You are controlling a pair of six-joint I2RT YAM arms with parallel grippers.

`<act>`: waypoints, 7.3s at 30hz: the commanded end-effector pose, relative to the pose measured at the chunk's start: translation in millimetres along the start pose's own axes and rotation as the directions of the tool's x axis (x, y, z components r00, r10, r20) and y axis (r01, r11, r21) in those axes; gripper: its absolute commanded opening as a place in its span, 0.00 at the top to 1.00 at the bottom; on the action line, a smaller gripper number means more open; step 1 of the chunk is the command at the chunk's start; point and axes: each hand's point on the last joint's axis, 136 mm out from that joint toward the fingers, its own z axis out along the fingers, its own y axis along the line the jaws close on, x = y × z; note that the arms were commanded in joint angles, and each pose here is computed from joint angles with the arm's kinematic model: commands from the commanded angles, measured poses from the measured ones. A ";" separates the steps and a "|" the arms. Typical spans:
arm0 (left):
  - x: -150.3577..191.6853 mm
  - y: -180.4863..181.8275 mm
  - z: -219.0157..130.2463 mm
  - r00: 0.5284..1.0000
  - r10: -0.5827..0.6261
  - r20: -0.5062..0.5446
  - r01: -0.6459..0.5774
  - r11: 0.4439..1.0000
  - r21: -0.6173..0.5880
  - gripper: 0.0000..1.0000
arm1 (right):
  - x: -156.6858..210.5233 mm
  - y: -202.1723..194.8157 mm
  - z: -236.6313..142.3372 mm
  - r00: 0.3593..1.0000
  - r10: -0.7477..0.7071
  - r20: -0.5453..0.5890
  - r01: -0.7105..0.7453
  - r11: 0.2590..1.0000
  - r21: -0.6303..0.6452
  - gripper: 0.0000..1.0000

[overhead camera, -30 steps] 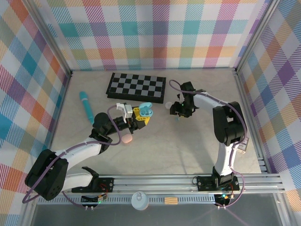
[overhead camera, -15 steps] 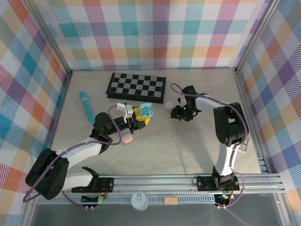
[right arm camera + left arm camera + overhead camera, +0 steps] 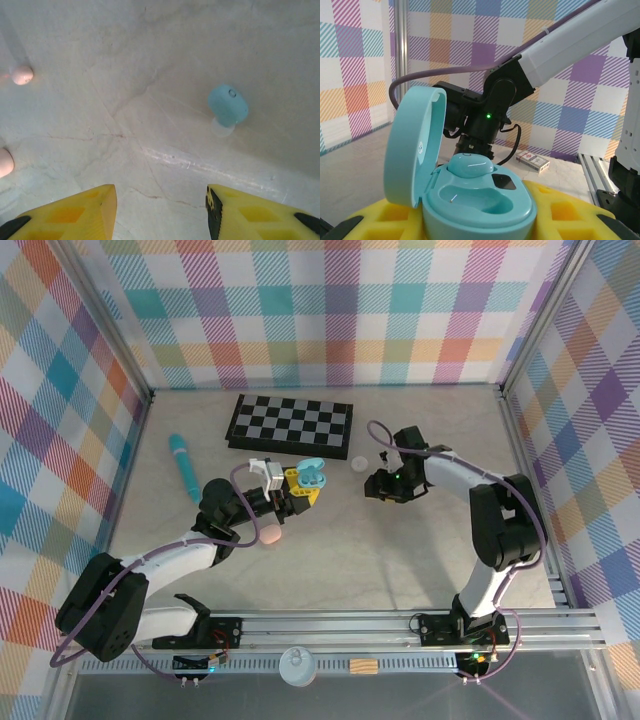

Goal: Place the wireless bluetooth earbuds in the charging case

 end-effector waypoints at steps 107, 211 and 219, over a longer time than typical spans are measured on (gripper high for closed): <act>-16.9 -3.6 2.1 0.998 0.026 0.052 -0.028 0.999 0.031 0.71 | 4.9 -5.4 37.9 0.986 -0.087 -0.139 0.058 0.978 -0.202 0.80; -6.3 28.3 23.2 0.981 0.180 0.065 -0.165 0.967 -0.192 0.74 | -22.2 219.8 -140.4 0.834 -0.458 0.307 0.485 0.874 -0.014 0.44; -14.1 27.9 23.8 0.980 0.188 0.068 -0.172 0.966 -0.195 0.74 | -7.2 218.6 -164.3 0.880 -0.299 0.368 0.383 0.906 -0.180 0.41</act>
